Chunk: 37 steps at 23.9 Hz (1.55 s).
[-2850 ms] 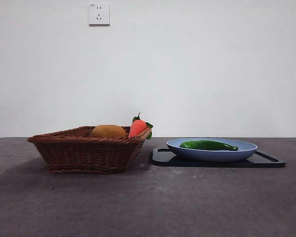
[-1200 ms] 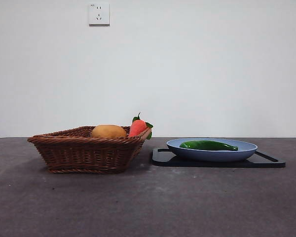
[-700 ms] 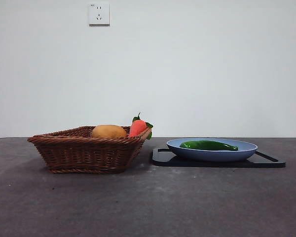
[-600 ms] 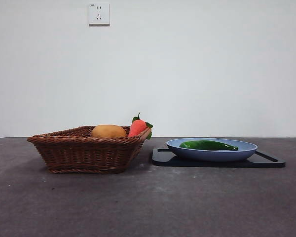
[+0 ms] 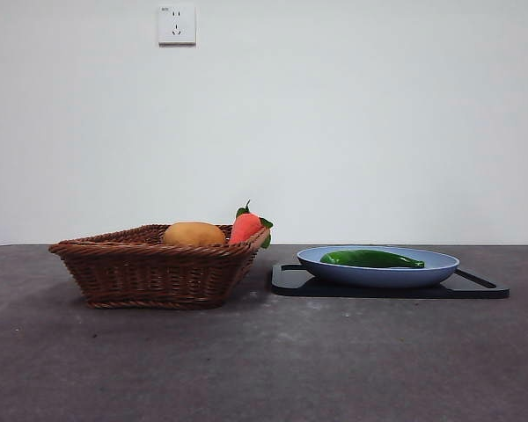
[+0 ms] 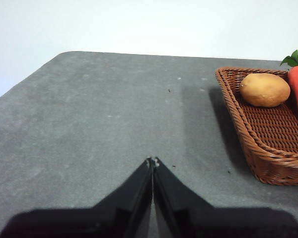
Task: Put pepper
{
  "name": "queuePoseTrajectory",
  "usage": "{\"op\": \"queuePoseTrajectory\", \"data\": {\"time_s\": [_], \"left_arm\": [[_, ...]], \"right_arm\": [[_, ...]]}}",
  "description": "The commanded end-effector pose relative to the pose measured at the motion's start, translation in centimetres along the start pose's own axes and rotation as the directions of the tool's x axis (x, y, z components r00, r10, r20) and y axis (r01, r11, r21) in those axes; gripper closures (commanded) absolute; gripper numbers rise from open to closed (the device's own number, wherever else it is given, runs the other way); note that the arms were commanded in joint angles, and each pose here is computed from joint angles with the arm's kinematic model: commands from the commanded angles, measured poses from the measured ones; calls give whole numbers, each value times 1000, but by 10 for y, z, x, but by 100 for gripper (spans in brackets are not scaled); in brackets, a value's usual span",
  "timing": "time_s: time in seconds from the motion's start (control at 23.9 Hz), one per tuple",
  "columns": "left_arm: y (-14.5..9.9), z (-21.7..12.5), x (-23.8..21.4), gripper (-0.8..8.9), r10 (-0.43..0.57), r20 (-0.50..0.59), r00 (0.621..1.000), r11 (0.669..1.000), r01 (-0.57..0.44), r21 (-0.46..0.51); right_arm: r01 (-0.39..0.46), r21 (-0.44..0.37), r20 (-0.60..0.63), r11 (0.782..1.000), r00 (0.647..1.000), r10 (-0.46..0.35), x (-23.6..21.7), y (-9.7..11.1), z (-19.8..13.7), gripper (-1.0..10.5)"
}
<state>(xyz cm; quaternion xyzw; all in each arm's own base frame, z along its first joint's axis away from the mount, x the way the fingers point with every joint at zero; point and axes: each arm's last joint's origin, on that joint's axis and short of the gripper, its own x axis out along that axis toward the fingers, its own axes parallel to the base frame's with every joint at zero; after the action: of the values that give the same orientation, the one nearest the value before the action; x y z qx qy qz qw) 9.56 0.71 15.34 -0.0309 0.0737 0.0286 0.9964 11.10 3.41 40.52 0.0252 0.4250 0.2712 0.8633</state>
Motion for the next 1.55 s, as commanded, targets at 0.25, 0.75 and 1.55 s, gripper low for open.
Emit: {"op": "queuePoseTrajectory", "data": {"time_s": [0.25, 0.75, 1.55], "left_arm": [[0, -2, 1, 805, 2, 5, 1000, 1000, -2, -6], [0, -2, 1, 805, 2, 5, 1000, 1000, -2, -6], [0, -2, 1, 805, 2, 5, 1000, 1000, -2, -6]], "right_arm": [[74, -117, 195, 990, 980, -51, -29, 6, -9, 936], [348, -170, 760, 922, 642, -102, 16, -14, -80, 936], [386, -25, 771, 922, 595, -228, 150, -74, -165, 936]]}}
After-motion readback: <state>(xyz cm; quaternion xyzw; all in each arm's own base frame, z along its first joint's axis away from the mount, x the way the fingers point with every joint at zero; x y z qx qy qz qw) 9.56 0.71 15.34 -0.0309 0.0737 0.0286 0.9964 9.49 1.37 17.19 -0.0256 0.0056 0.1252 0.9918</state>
